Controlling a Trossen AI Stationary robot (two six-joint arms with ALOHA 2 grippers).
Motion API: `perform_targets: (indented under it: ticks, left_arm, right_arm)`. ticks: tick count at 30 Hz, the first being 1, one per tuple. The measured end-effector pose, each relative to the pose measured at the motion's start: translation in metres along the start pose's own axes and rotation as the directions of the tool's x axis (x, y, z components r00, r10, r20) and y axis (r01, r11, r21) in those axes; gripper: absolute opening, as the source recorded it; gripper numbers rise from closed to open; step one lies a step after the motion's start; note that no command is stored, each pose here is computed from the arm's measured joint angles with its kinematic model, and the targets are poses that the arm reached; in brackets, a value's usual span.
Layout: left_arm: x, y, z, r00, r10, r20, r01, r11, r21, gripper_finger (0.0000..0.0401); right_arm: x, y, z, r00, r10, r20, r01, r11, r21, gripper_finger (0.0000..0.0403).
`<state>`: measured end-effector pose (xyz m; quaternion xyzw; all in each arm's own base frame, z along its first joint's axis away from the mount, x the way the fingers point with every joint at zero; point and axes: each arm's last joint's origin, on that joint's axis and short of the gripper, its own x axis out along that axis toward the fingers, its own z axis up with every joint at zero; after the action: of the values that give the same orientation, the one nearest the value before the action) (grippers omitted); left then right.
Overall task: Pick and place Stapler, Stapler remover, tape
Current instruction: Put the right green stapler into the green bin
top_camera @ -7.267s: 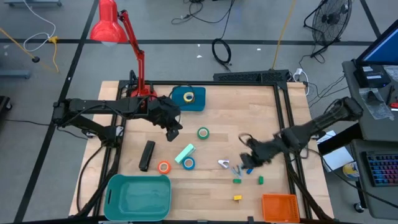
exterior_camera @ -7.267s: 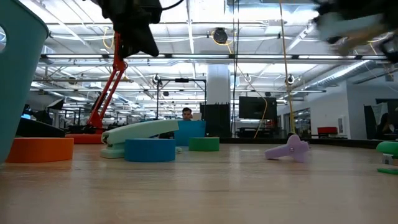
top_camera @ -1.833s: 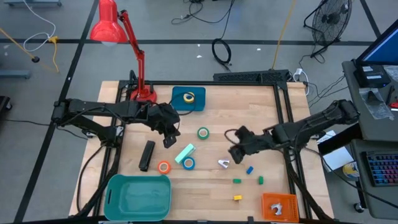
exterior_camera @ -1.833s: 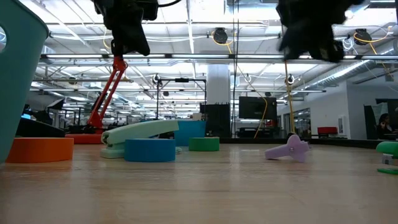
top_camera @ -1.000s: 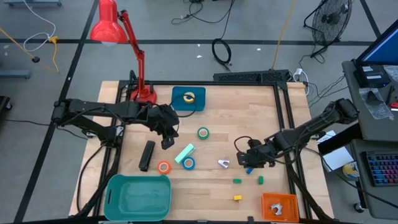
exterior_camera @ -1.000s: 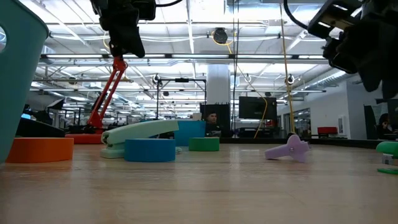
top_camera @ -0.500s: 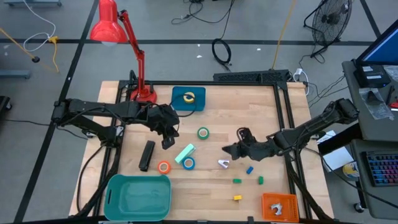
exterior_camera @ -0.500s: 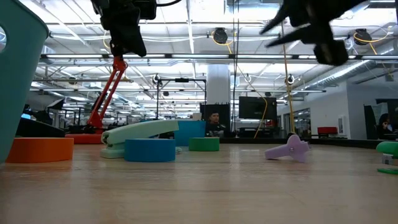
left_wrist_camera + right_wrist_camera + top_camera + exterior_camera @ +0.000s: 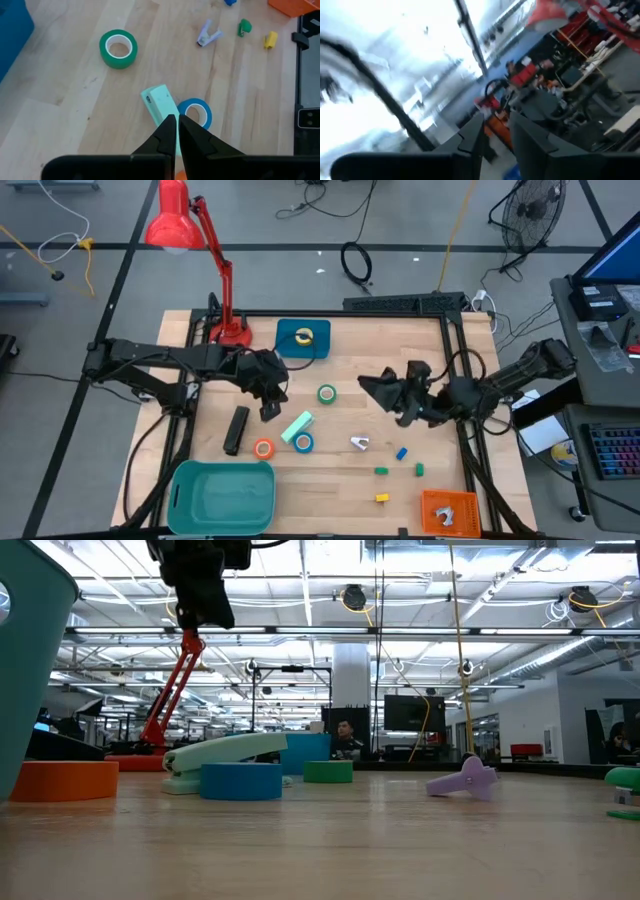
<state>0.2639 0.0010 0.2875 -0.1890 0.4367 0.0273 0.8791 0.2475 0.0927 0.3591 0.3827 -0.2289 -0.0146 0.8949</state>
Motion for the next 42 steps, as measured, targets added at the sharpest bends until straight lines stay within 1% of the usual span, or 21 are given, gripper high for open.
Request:
perform_targets:
  ticks: [4,6,7,9,12,14,16,17,19,20,22,23,24,25,28,30,33,37,39,40,42]
  left_arm:
    - [0.0,-0.002,-0.001,1.0,-0.005,-0.001,0.005,1.0,0.006,0.0021]
    - [0.0,-0.002,-0.001,1.0,-0.005,-0.001,0.005,1.0,0.006,0.0021]
    - [0.0,-0.002,-0.001,1.0,-0.005,-0.002,0.005,1.0,0.006,0.0021]
    - [0.0,-0.002,-0.001,1.0,-0.006,-0.004,0.006,1.0,0.006,0.0021]
    - [0.0,-0.002,-0.001,1.0,-0.005,-0.009,0.005,1.0,0.01,0.0021]
    - [0.0,-0.002,-0.002,1.0,-0.004,-0.011,0.004,1.0,0.012,0.0021]
    - [0.0,-0.002,-0.002,1.0,-0.004,-0.012,0.004,1.0,0.014,0.0021]
    - [0.0,-0.002,-0.002,1.0,-0.005,-0.012,0.005,1.0,0.015,0.0021]
    - [0.0,-0.003,-0.002,1.0,-0.007,-0.013,0.007,1.0,0.022,0.0021]
    - [0.0,-0.004,-0.002,1.0,-0.008,-0.014,0.008,1.0,0.027,0.0021]
    - [0.001,-0.005,-0.002,1.0,-0.008,-0.012,0.008,0.999,0.037,0.0021]
    - [0.001,-0.005,-0.002,1.0,-0.005,-0.009,0.005,0.999,0.042,0.0021]
    - [0.001,-0.005,-0.002,1.0,-0.005,-0.009,0.005,0.999,0.045,0.0021]
    - [0.001,-0.005,-0.002,1.0,-0.004,-0.009,0.005,0.999,0.046,0.0021]
    - [0.001,-0.004,-0.002,1.0,0.008,-0.004,-0.008,0.999,0.047,0.0021]
    - [0.001,-0.004,-0.002,1.0,0.014,-0.002,-0.014,0.999,0.053,0.0021]
    - [0.001,-0.004,-0.002,1.0,0.021,0.002,-0.021,0.998,0.053,0.0021]
    - [0.001,-0.005,-0.002,0.999,0.036,0.008,-0.037,0.998,0.057,0.0021]
    - [0.001,-0.006,-0.003,0.999,0.04,0.009,-0.041,0.997,0.063,0.0021]
    - [0.001,-0.007,-0.003,0.999,0.039,0.008,-0.039,0.997,0.064,0.0021]
    - [0.001,-0.008,-0.004,0.999,0.041,0.009,-0.042,0.997,0.069,0.0021]
  right_arm:
    - [0.018,0.033,0.004,0.977,-0.087,-0.196,0.059,0.988,-0.143,0.0076]
    - [0.028,0.045,0.001,0.935,-0.173,-0.31,0.107,0.97,-0.218,0.0072]
    - [0.029,0.049,-0.003,0.898,-0.225,-0.378,0.131,0.957,-0.259,0.0071]
    - [0.027,0.053,-0.012,0.793,-0.33,-0.512,0.194,0.934,-0.301,0.0071]
    - [0.016,0.05,-0.024,0.6,-0.456,-0.657,0.347,0.889,-0.299,0.0074]
    - [0.004,0.045,-0.036,0.466,-0.506,-0.726,0.451,0.842,-0.297,0.008]
    - [-0.007,0.037,-0.047,0.315,-0.549,-0.774,0.573,0.76,-0.306,0.0088]
    - [-0.013,0.033,-0.052,0.225,-0.564,-0.795,0.636,0.703,-0.319,0.0093]
    - [-0.027,0.026,-0.059,0.031,-0.587,-0.809,0.745,0.553,-0.373,0.0104]
    - [-0.033,0.023,-0.061,-0.062,-0.59,-0.805,0.777,0.478,-0.41,0.0109]
    - [-0.044,0.018,-0.067,-0.224,-0.588,-0.778,0.801,0.344,-0.49,0.0121]
    - [-0.049,0.015,-0.069,-0.291,-0.585,-0.757,0.804,0.28,-0.525,0.0127]
    - [-0.053,0.013,-0.07,-0.339,-0.579,-0.742,0.807,0.226,-0.545,0.0132]
    - [-0.056,0.01,-0.071,-0.37,-0.569,-0.734,0.815,0.181,-0.551,0.0138]
    - [-0.064,0.003,-0.075,-0.434,-0.543,-0.72,0.826,0.08,-0.558,0.0153]
    - [-0.069,-0.002,-0.079,-0.468,-0.532,-0.706,0.823,0.029,-0.567,0.0163]
    - [-0.076,-0.011,-0.083,-0.504,-0.529,-0.683,0.815,-0.028,-0.579,0.0178]
    - [-0.091,-0.028,-0.093,-0.592,-0.476,-0.651,0.785,-0.154,-0.6,0.0199]
    - [-0.1,-0.036,-0.098,-0.634,-0.427,-0.644,0.766,-0.232,-0.6,0.021]
    - [-0.104,-0.042,-0.102,-0.642,-0.411,-0.647,0.762,-0.245,-0.6,0.0216]
    - [-0.109,-0.051,-0.111,-0.615,-0.404,-0.677,0.784,-0.221,-0.58,0.0226]
